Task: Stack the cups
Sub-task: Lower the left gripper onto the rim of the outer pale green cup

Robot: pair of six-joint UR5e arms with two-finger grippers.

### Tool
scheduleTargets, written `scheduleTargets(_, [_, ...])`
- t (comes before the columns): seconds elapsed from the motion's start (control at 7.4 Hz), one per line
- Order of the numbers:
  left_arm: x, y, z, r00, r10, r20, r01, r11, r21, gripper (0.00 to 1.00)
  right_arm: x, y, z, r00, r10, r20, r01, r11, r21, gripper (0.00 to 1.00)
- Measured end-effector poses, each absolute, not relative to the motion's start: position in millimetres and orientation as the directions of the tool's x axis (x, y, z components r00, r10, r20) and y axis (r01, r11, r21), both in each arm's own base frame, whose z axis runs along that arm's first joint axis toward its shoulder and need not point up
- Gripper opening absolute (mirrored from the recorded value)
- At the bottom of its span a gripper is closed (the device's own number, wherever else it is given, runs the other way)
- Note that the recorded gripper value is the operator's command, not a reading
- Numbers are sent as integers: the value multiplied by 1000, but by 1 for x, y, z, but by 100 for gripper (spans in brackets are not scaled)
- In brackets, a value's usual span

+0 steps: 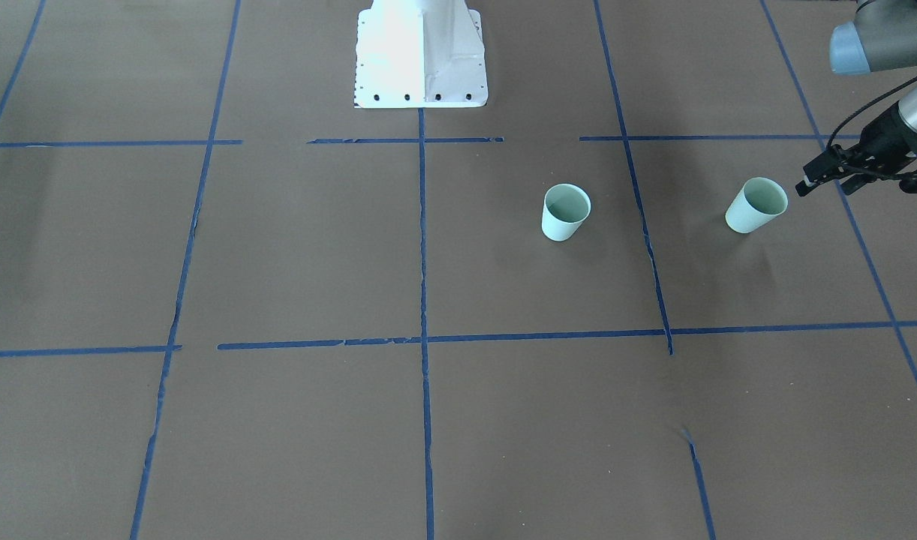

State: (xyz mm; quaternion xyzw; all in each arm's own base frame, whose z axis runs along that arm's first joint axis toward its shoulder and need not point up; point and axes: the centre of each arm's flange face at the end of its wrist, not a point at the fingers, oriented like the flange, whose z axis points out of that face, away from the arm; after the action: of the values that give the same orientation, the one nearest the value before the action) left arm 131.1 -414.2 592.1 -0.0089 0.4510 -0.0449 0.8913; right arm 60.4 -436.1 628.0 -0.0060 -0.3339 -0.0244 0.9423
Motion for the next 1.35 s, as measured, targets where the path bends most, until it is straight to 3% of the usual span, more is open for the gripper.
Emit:
scheduleTargets(0.68, [167,-407,608,585,-62,-808,28,998,-56,99,60,-436,628,776,-42,630,50,999,6,100])
scheduleTargets(0.81, [177,-405,606,584,-57,-810,13,998,-61,66,60,-436,628,776,-42,630,50,999,6,100])
scheduleTargets(0.95, [188,-404,603,585,-52,-809,1,998,-64,25,60,-436,628,776,-42,630,50,999,5,100])
scheduleTargets(1.08, [195,-404,601,588,-49,-807,-3,998,-63,3,60,-436,628,776,-42,630,50,999,5,100])
scheduleTargets(1.35, [199,-404,600,592,-45,-805,-2,998,-58,0,60,-436,628,776,-42,630,50,999,5,100])
